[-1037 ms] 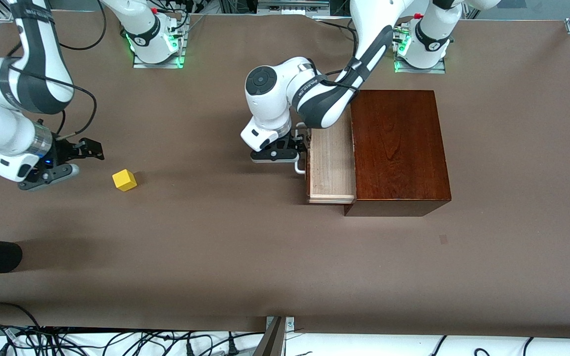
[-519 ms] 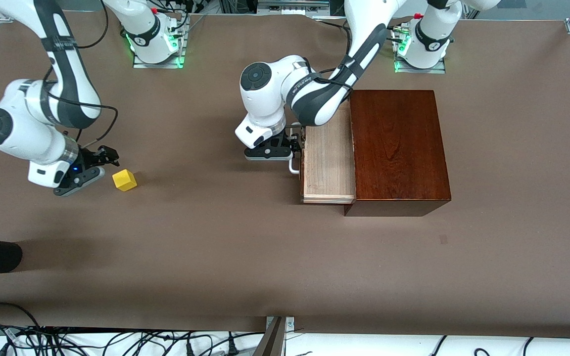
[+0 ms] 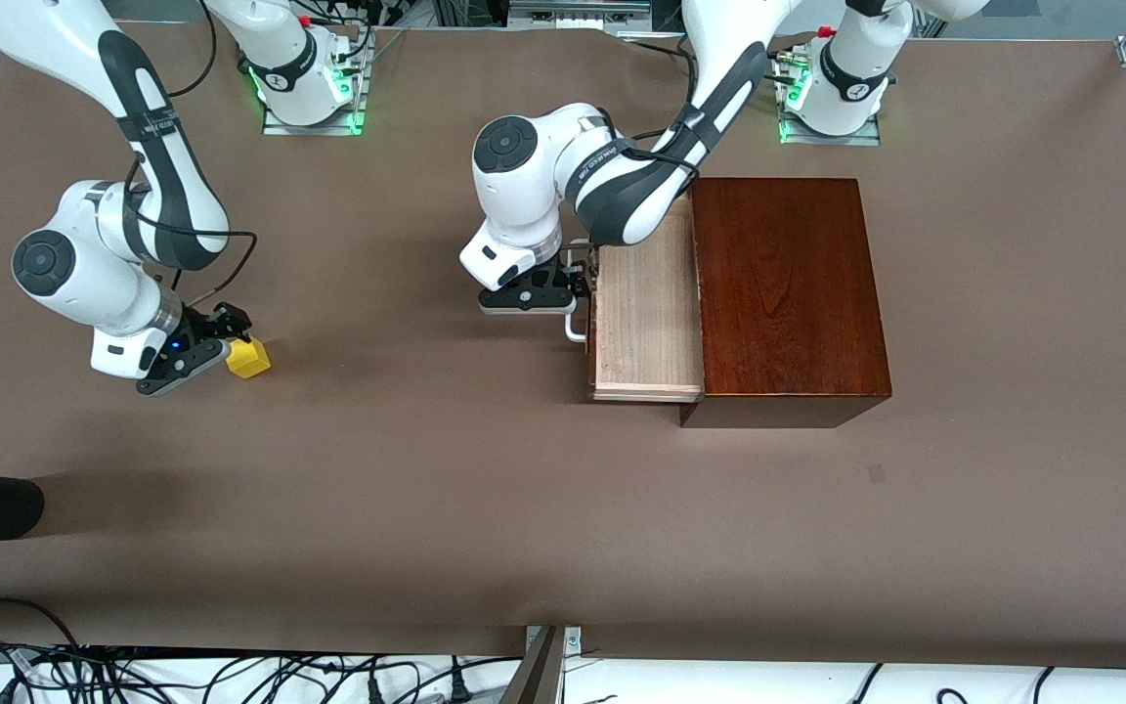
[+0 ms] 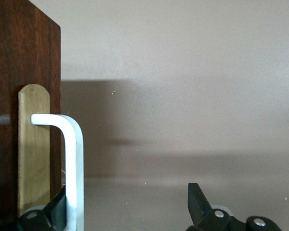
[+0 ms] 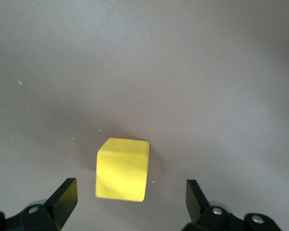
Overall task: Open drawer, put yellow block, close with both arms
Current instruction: 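Lower the right gripper over the yellow cube and grasp it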
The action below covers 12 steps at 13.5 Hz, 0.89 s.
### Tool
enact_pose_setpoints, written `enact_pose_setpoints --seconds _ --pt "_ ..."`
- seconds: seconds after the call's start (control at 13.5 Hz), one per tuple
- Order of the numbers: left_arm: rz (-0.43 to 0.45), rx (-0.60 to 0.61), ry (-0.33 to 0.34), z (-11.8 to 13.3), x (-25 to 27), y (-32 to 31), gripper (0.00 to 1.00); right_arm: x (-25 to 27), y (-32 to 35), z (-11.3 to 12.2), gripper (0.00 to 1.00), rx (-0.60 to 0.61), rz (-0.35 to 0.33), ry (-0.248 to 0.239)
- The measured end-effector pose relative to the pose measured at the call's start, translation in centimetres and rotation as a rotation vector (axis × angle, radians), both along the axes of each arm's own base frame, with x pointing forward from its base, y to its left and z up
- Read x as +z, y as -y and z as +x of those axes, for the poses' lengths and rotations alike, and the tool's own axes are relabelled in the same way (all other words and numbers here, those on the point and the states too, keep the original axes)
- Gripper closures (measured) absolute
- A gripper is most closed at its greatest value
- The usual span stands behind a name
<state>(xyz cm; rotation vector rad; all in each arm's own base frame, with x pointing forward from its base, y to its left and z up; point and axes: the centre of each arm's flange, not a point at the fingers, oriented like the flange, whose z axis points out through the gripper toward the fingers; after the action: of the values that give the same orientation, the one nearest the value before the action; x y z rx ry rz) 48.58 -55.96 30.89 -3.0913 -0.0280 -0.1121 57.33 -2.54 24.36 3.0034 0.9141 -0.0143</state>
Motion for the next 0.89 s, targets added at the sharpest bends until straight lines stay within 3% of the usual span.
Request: enact_pose_setpoints --seconds 0.89 --pt "0.010 0.022 -0.043 0.3 0.8 -0.4 0.00 -3.1 -0.5 -0.1 0.00 0.010 -0.004 0.009"
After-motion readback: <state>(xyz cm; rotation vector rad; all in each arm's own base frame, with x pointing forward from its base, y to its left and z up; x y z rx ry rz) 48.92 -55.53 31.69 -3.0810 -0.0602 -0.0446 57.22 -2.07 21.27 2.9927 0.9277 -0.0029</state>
